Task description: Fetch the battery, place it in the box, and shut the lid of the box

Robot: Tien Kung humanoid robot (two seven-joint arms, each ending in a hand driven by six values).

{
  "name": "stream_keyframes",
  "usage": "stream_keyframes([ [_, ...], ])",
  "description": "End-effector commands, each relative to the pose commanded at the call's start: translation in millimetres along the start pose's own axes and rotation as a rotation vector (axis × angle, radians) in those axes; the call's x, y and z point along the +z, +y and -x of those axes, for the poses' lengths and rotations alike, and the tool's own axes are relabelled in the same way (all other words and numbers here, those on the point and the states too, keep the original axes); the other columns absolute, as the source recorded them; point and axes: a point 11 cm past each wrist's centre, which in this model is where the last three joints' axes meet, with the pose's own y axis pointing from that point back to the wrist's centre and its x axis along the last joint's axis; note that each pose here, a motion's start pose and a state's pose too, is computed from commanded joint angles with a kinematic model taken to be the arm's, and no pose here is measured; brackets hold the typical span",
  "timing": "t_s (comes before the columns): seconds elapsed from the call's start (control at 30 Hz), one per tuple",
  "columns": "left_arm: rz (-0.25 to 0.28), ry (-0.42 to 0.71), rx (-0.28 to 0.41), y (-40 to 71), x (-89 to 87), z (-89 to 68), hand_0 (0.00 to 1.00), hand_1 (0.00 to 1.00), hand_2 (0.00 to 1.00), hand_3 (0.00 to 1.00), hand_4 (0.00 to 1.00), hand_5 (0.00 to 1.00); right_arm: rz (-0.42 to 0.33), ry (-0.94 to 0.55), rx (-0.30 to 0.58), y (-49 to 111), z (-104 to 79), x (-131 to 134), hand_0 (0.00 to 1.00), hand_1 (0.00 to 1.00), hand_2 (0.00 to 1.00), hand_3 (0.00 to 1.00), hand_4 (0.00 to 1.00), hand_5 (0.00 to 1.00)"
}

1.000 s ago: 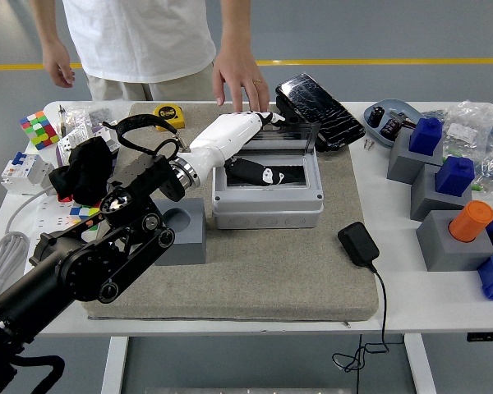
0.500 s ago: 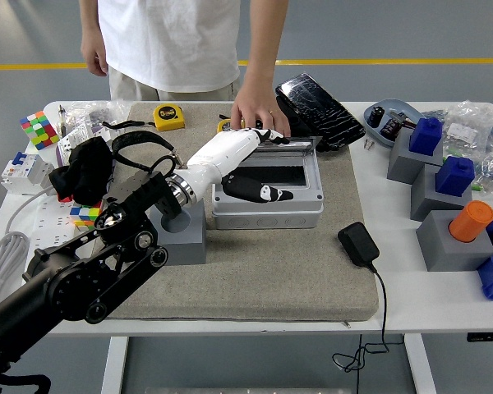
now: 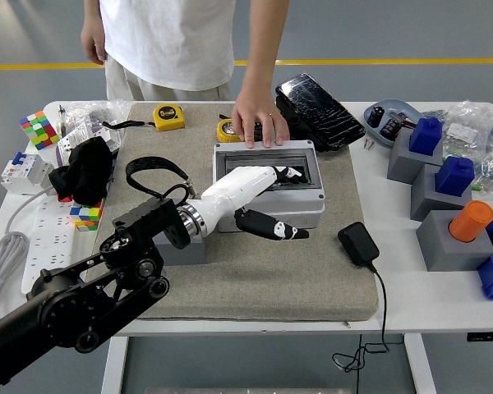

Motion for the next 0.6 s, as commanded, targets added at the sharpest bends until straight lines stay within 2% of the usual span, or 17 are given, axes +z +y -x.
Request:
stream_keyframes([
  [0.13, 0.023, 0.037, 0.023, 4.4, 5.1, -6.2, 0.538, 0.742, 0.754, 0.773, 0.998, 0.548, 0.000, -0.003, 0.000, 0.0, -0.1, 0.1, 0.635, 0.647, 0.668, 0.597, 0.990, 0.563],
  [0.2, 0.045, 0.084, 0.061, 9.1, 7.2, -12.7, 0.538, 0.742, 0.754, 0.773, 0.998, 0.548, -0.001, -0.005, 0.001, 0.0, -0.4, -0.2, 0.635, 0.647, 0.668, 0.597, 0.990, 0.563],
  [0.37, 0.113, 0.301, 0.232, 25.8, 1.4, -37.7, 0.538, 0.741, 0.745, 0.767, 0.998, 0.547, 0.003, -0.007, 0.003, 0.0, -0.9, 0.9, 0.635, 0.647, 0.668, 0.598, 0.990, 0.562],
  [0.43, 0.136, 0.410, 0.327, 36.4, -9.1, -49.7, 0.538, 0.741, 0.745, 0.767, 0.998, 0.547, 0.008, -0.010, 0.006, 0.0, -2.0, 1.8, 0.635, 0.647, 0.668, 0.598, 0.990, 0.562],
  [0.6, 0.151, 0.609, 0.479, 61.4, -36.9, -63.8, 0.556, 0.741, 0.735, 0.756, 0.998, 0.541, 0.010, -0.015, 0.011, 0.2, -4.5, 1.6, 0.636, 0.649, 0.668, 0.596, 0.990, 0.563],
])
